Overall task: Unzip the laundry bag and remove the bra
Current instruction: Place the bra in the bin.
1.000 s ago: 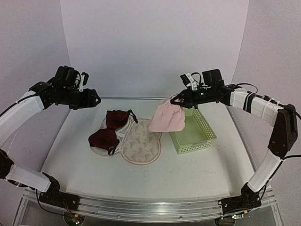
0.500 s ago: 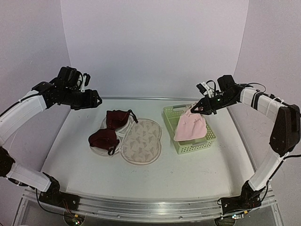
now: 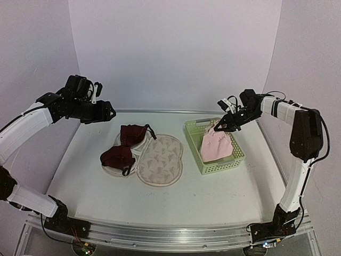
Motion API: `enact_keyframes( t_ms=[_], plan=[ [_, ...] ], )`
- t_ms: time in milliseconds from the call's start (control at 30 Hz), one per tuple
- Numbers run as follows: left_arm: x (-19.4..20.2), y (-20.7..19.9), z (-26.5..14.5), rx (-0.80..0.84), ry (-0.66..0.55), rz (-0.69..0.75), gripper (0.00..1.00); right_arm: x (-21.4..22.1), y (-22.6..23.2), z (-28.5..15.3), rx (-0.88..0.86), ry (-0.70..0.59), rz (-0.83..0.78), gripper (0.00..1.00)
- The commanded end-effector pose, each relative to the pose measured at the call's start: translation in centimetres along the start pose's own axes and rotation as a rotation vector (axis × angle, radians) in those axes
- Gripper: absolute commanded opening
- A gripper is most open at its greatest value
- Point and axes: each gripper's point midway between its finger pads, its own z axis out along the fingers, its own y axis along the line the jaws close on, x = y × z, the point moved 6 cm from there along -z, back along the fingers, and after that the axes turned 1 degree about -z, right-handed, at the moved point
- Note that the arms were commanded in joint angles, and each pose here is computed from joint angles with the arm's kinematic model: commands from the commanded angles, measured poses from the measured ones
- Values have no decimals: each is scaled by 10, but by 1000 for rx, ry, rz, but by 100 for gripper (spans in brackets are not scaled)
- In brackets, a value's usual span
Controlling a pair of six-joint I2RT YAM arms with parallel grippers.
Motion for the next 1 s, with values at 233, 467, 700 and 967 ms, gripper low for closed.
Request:
enact_keyframes(
  t_ms=[233, 467, 700, 967],
  plan=[
    [-11, -5, -11, 30, -71, 3, 72, 7, -47, 30, 88, 76, 78, 0],
    [-8, -3, -5, 27, -65, -8, 72, 10, -72, 36, 235, 100, 144, 25],
    [-6, -7, 1, 58, -54, -4, 72, 2, -71, 15, 388, 59, 146, 46],
    [-8, -6, 7, 48, -55, 3, 72, 0, -52, -29, 601, -28, 160, 52]
  ],
)
